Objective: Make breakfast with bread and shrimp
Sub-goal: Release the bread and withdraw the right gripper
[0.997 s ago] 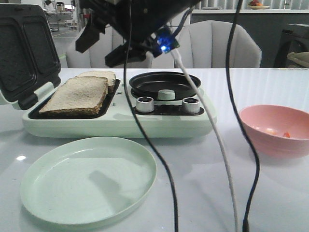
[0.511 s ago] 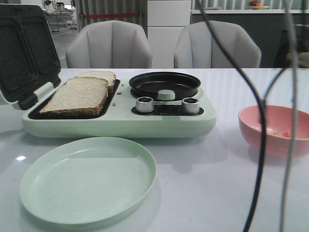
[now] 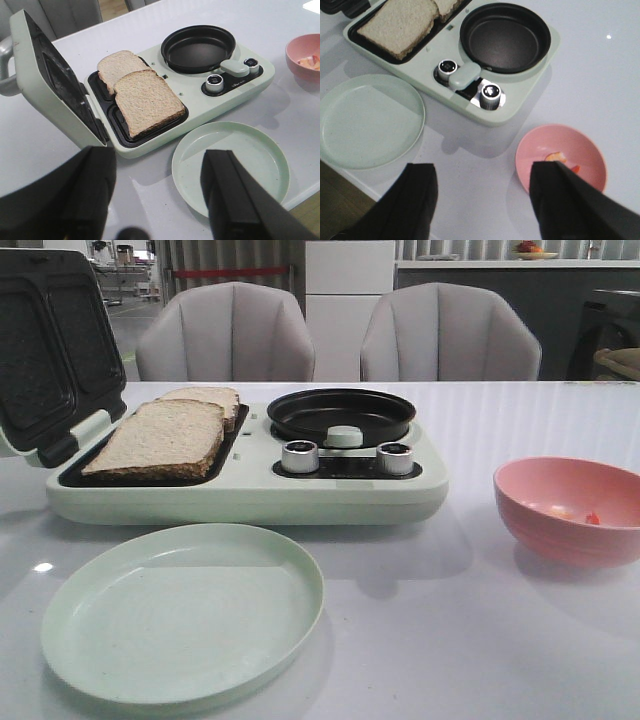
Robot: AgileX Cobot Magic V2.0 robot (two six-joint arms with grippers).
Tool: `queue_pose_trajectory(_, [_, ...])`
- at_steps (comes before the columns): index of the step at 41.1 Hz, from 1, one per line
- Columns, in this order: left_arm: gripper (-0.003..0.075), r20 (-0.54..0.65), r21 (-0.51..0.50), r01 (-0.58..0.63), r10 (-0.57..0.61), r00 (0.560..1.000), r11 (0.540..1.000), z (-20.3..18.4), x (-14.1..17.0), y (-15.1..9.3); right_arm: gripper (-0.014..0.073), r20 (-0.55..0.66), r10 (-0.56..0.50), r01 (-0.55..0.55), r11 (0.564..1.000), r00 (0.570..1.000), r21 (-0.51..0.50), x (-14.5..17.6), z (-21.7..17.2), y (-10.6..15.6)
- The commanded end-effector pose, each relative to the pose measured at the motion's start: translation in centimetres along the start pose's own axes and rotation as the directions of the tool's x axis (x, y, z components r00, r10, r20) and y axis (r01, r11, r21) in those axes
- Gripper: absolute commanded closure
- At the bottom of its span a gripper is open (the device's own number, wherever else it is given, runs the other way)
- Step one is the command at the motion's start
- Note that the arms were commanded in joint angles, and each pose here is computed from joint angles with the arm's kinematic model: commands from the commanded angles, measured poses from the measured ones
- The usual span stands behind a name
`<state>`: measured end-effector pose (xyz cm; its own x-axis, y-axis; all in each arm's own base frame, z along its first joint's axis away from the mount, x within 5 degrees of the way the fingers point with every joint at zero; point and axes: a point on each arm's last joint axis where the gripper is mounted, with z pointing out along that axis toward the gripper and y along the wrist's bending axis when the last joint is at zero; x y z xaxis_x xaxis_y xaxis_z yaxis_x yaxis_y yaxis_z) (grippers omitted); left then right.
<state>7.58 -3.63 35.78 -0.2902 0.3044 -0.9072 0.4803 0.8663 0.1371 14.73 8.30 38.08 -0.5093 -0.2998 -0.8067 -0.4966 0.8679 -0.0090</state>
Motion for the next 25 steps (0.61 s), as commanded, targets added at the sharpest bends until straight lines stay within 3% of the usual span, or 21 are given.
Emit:
queue_pose_trajectory(1, [0.0282, 0.103, -0.014, -0.002, 0.003, 0.995, 1.000, -0.4, -1.4, 0.2, 0.0078, 0.117, -0.003, 0.002, 1.000, 0.993, 0.010, 1.1, -2.2, -0.1])
queue_pose_trajectory(10, [0.0282, 0.099, -0.013, -0.002, 0.003, 0.995, 1.000, -0.3, -1.3, 0.2, 0.0078, 0.186, -0.002, -0.001, 1.000, 0.983, 0.012, 4.7, -4.8, 0.0])
queue_pose_trajectory(17, [0.0282, 0.086, -0.012, -0.002, 0.003, 0.996, 1.000, -0.2, -1.3, 0.2, 0.0078, 0.205, -0.002, -0.001, 1.000, 0.979, 0.012, 5.2, -5.3, 0.0])
queue_pose_trajectory(25, [0.0282, -0.063, -0.080, 0.021, -0.026, 0.998, 0.997, 0.3, -1.8, 1.0, 0.0078, 0.203, 0.006, -0.007, 1.000, 0.979, 0.004, 5.2, -5.3, 0.0])
